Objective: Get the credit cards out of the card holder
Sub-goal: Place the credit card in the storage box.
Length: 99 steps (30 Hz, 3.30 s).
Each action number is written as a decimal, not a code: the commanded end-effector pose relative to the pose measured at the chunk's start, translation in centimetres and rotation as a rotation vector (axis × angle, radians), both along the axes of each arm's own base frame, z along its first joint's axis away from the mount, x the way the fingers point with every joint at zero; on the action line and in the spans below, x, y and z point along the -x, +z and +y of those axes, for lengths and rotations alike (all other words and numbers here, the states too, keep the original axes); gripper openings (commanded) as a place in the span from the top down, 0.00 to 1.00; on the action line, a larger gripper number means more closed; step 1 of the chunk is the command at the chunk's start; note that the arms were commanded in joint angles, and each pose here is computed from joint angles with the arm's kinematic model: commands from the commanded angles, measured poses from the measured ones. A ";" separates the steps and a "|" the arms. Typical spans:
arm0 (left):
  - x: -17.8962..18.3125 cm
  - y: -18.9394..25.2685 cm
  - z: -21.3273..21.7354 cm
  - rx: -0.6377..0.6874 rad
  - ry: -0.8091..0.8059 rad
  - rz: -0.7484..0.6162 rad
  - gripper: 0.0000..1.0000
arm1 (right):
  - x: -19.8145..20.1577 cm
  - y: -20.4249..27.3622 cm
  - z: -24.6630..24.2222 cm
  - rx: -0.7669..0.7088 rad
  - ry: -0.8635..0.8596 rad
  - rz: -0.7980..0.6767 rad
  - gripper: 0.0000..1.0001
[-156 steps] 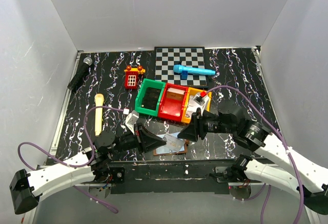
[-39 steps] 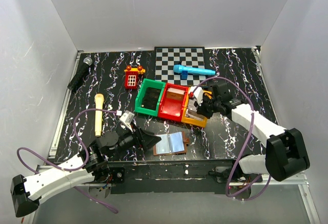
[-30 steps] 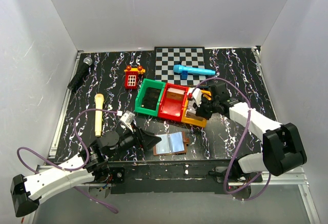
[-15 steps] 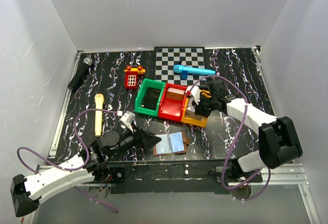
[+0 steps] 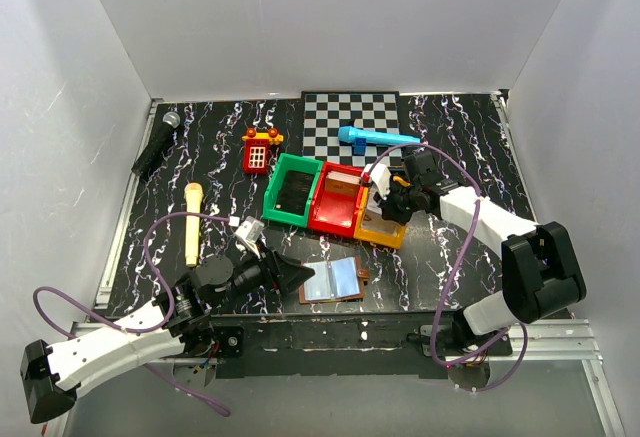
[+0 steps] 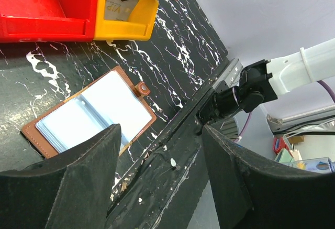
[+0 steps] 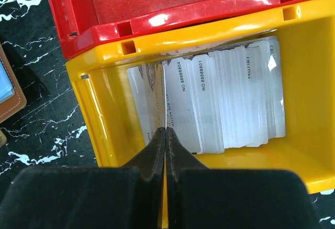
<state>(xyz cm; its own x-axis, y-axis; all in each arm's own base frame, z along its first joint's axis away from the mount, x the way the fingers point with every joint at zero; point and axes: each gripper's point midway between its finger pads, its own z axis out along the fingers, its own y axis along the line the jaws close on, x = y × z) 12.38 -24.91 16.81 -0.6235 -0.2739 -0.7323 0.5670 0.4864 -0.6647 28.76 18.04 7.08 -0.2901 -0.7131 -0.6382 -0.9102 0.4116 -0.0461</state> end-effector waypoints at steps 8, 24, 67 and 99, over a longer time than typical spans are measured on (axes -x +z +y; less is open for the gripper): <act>0.1 -1.0 0.4 -0.039 0.002 0.007 0.37 | -1.2 0.0 -1.4 0.078 -0.060 -0.022 0.99; 0.2 -1.2 0.1 -0.044 -0.013 0.010 0.37 | 1.5 -0.3 0.1 0.002 0.030 0.085 0.99; 0.2 -1.7 0.3 -0.041 -0.002 0.021 0.36 | -2.8 -0.1 -0.8 0.127 -0.132 0.011 0.93; 0.3 -1.8 0.3 -0.037 -0.004 0.027 0.35 | -6.1 6.5 -0.1 -0.003 -0.271 -0.185 0.73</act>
<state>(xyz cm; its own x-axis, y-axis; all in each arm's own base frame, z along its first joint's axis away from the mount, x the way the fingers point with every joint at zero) 12.06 -24.68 15.33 -0.6430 -0.2455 -0.7254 0.5550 0.5034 -0.6623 31.74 17.01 7.50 -0.4234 -0.7162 -0.5549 -0.8190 0.5644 -0.1036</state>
